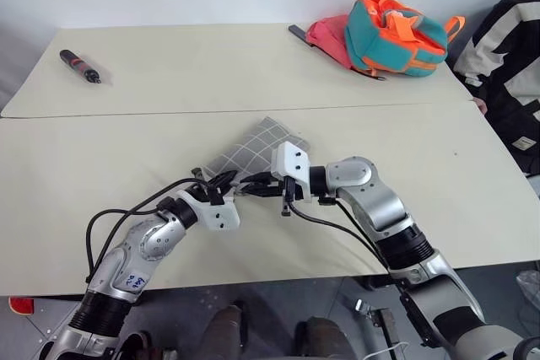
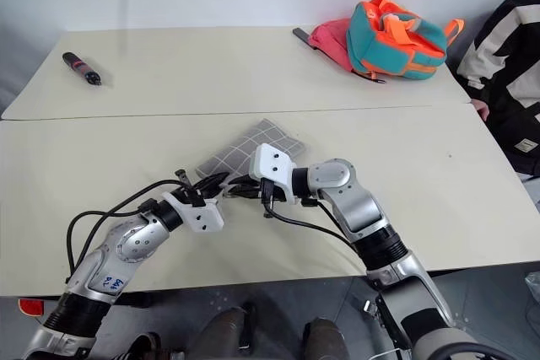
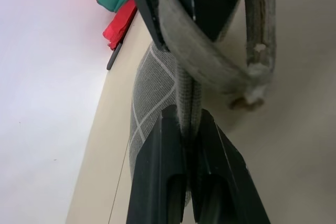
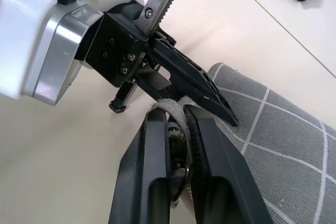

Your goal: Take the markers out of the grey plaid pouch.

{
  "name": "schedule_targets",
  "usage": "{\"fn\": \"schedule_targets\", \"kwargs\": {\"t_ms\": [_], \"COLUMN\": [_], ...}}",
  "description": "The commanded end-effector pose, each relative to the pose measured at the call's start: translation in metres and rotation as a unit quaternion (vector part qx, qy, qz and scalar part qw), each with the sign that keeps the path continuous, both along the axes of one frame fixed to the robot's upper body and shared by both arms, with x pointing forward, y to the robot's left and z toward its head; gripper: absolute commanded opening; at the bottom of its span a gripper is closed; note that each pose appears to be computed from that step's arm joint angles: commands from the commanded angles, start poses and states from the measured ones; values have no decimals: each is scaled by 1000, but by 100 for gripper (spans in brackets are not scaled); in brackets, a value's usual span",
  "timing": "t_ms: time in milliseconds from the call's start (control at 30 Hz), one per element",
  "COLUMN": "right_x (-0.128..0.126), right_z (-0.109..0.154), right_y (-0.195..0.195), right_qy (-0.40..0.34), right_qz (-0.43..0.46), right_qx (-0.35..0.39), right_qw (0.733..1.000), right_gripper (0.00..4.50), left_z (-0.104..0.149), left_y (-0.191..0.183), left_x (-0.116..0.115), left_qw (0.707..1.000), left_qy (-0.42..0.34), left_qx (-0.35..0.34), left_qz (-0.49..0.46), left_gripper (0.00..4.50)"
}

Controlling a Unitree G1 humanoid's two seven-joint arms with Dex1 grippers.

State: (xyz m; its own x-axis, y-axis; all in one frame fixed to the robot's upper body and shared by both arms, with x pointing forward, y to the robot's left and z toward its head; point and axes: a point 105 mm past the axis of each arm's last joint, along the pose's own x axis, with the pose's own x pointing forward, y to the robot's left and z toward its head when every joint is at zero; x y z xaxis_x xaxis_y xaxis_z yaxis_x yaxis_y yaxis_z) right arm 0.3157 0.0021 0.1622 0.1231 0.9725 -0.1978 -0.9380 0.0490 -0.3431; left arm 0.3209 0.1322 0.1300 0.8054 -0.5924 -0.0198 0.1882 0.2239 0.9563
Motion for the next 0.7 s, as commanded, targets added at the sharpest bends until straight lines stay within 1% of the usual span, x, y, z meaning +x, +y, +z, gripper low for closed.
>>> {"fn": "schedule_targets", "kwargs": {"t_ms": [33, 133, 233, 367, 533, 600, 700], "right_x": [-8, -8, -7, -7, -11, -12, -9], "right_z": [9, 6, 4, -2, 1, 0, 2], "right_y": [1, 4, 5, 1, -9, -15, -17], "right_qy": [-23, -58, -64, -86, -77, -75, -77], "right_qz": [27, 29, 25, 30, 45, 49, 39], "right_qx": [8, -5, -2, -19, -17, -28, -19], "right_qw": [999, 998, 998, 996, 996, 996, 996], "right_gripper": [139, 139, 139, 139, 139, 139, 139], "left_z": [5, 5, 5, 5, 6, 6, 7], "left_y": [12, 12, 13, 14, 15, 16, 16], "left_x": [5, 5, 5, 5, 4, 4, 5], "left_qw": [1000, 1000, 1000, 999, 999, 999, 999], "left_qy": [-4, -5, -4, -6, -8, -8, -9], "left_qx": [-13, -11, -10, -8, -7, -7, -8], "left_qz": [28, 28, 29, 33, 34, 36, 36], "left_gripper": [0, 0, 0, 0, 0, 0, 0]}}
